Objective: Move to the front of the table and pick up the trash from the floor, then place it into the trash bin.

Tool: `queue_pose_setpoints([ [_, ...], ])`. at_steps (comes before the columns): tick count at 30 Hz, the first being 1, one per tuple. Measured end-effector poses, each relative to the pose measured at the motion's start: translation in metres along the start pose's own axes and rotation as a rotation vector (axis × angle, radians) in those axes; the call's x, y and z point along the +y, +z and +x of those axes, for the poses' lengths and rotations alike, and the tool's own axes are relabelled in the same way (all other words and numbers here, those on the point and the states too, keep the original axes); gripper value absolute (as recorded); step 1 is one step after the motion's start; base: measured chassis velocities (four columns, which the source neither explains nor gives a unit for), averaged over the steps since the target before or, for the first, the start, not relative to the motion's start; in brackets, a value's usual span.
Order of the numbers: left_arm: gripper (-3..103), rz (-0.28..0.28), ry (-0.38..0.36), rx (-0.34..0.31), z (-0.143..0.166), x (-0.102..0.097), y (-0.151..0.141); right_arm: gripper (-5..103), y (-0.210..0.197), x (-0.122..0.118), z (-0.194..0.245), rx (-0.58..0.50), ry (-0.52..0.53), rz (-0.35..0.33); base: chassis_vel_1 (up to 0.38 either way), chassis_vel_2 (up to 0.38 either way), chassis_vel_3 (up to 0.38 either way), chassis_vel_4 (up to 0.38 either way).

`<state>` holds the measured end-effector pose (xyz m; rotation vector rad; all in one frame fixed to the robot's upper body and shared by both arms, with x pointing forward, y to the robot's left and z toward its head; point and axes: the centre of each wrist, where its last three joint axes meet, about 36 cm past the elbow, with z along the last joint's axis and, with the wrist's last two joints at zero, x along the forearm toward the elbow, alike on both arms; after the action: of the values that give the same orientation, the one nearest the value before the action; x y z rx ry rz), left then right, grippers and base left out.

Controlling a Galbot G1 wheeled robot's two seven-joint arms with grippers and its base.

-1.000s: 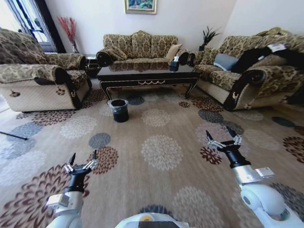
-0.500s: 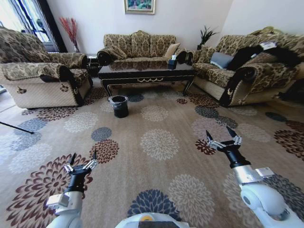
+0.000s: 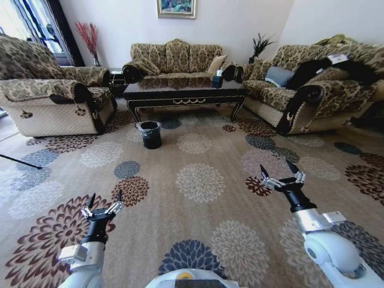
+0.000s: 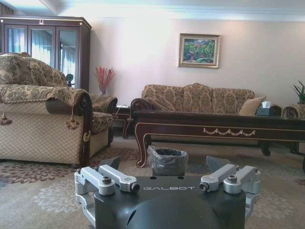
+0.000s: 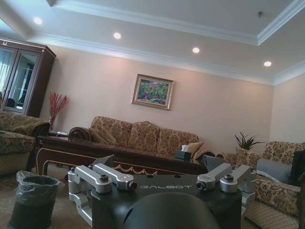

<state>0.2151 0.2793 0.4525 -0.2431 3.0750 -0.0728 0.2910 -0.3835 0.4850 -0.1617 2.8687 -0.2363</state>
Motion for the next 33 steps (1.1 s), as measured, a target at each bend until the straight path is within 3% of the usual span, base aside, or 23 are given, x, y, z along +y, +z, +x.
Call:
queue_pose_setpoints([
  [33, 100, 0.0, 0.0, 0.0, 0.0, 0.0, 0.0, 100, 0.0, 0.0, 0.0, 0.0, 0.0, 0.0, -0.003, -0.005, 0.001, 0.003],
])
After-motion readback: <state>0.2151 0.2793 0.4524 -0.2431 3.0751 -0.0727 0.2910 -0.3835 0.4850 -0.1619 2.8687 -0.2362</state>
